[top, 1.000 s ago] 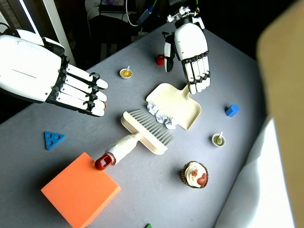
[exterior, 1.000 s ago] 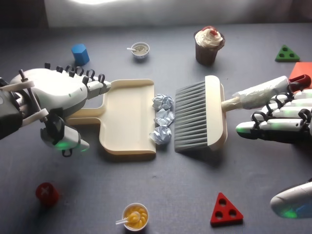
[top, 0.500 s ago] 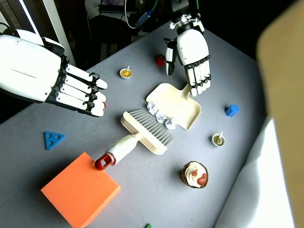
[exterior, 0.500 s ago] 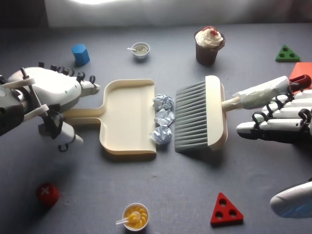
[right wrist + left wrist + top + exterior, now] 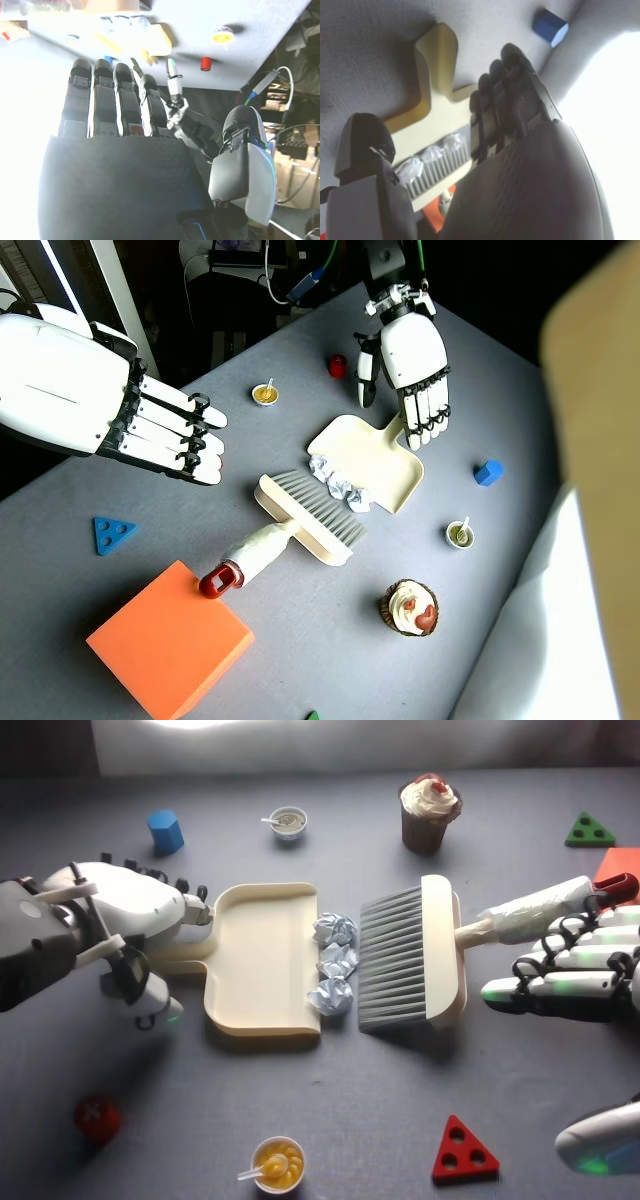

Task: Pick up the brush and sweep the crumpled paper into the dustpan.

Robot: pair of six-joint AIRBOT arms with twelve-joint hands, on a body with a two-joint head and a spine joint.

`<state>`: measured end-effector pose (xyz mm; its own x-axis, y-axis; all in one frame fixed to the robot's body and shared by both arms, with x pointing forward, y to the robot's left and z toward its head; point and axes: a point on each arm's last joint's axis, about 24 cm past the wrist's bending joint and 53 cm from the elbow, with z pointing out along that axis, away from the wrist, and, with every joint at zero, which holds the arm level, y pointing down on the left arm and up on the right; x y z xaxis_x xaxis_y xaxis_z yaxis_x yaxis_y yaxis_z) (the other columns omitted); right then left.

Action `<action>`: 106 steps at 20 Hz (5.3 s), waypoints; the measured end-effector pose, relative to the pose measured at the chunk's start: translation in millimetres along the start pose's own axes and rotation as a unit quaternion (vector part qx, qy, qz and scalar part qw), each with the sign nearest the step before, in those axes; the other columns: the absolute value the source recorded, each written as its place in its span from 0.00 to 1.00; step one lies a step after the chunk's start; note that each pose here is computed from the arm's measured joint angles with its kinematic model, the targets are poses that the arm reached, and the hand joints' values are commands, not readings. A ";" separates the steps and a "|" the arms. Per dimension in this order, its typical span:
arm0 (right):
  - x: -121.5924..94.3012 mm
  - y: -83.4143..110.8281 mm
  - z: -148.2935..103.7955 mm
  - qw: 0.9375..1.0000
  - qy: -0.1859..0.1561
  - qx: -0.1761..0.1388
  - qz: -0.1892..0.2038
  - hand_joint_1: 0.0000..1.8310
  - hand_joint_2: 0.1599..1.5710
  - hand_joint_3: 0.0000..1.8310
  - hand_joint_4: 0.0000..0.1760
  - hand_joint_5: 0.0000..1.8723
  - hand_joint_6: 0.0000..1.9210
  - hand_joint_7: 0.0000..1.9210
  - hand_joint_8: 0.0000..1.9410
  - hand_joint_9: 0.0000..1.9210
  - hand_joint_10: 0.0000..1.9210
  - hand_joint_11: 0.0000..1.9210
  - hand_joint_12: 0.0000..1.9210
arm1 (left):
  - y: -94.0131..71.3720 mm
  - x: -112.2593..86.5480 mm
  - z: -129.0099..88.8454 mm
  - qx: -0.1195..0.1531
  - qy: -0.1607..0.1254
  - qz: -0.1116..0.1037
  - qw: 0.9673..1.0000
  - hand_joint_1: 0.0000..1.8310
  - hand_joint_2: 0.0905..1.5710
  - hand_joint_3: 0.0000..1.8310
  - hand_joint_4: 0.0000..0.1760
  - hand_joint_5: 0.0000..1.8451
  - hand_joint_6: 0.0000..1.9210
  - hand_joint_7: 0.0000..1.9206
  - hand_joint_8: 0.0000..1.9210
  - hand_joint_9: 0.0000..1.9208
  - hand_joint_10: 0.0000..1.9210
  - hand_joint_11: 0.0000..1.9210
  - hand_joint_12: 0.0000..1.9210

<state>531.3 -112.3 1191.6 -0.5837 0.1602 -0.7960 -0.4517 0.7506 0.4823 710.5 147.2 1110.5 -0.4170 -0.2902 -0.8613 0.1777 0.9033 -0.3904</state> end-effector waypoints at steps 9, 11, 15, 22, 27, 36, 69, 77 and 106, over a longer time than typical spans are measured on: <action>-0.3 0.0 0.0 1.000 -0.001 0.000 0.000 0.00 0.61 0.00 0.00 0.03 0.00 0.05 0.00 0.05 0.00 0.03 0.00 | 8.1 5.2 5.8 -0.009 0.004 0.006 1.000 0.50 0.68 0.00 0.00 0.19 0.00 0.20 0.00 0.18 0.00 0.19 0.01; -0.1 0.0 0.0 1.000 0.000 0.000 0.000 0.00 0.62 0.00 0.00 0.02 0.00 0.05 0.00 0.05 0.00 0.03 0.00 | 8.6 4.9 6.6 -0.010 0.003 0.006 1.000 0.50 0.67 0.00 0.00 0.20 0.00 0.20 0.00 0.18 0.00 0.20 0.02; -0.1 0.0 0.0 1.000 0.000 0.000 0.000 0.00 0.61 0.00 0.00 0.04 0.01 0.06 0.01 0.06 0.00 0.04 0.01 | 9.3 4.6 6.9 -0.010 0.003 0.005 1.000 0.50 0.66 0.00 0.00 0.22 0.00 0.23 0.00 0.21 0.00 0.22 0.02; -0.3 0.0 0.0 1.000 -0.001 0.000 0.000 0.00 0.62 0.00 0.00 0.04 0.00 0.06 0.00 0.06 0.00 0.04 0.01 | 10.3 3.5 8.4 -0.013 0.000 0.005 1.000 0.54 0.66 0.00 0.00 0.32 0.00 0.34 0.01 0.32 0.01 0.27 0.03; -0.2 0.0 0.0 1.000 0.000 0.000 0.000 0.00 0.62 0.00 0.00 0.02 0.00 0.04 0.00 0.04 0.00 0.03 0.00 | 10.9 1.6 8.4 -0.014 -0.004 0.008 1.000 0.56 0.67 0.00 0.00 0.33 0.00 0.35 0.00 0.32 0.00 0.27 0.04; -0.2 0.0 0.0 1.000 0.000 0.000 0.000 0.00 0.62 0.00 0.00 0.04 0.00 0.07 0.01 0.07 0.01 0.04 0.01 | 9.9 1.4 9.4 -0.015 -0.007 0.009 1.000 0.61 0.68 0.00 0.00 0.39 0.00 0.40 0.00 0.38 0.00 0.18 0.35; -4.4 0.6 0.0 1.000 -0.009 -0.002 0.000 0.00 0.62 0.00 0.00 0.05 0.00 0.06 0.00 0.06 0.00 0.04 0.01 | 7.8 -7.6 9.5 -0.013 -0.023 0.010 1.000 0.76 0.66 0.00 0.00 0.61 0.27 0.58 0.42 0.49 0.65 0.30 0.55; -28.2 -0.7 -0.1 0.998 -0.056 -0.005 -0.016 0.28 0.71 0.00 0.00 0.00 0.00 0.03 0.00 0.04 0.00 0.03 0.00 | 8.2 -17.0 10.4 -0.011 -0.037 0.017 0.999 0.76 0.66 0.00 0.00 0.57 0.36 0.60 0.36 0.50 0.64 0.28 0.56; -73.7 -9.9 29.0 0.917 -0.265 0.209 -0.215 0.61 0.63 0.00 0.00 0.00 0.00 0.03 0.00 0.04 0.00 0.05 0.00 | -0.2 -65.4 20.0 0.012 -0.119 0.027 0.992 0.70 0.66 0.00 0.00 0.57 0.37 0.58 0.48 0.48 0.38 0.25 0.57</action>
<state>598.4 -112.9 1234.9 0.0463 -0.0024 -0.9989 -0.2004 0.9796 -0.0117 755.6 159.6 1160.4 -0.1837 -0.3105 -0.9327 0.2173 0.9125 -0.3465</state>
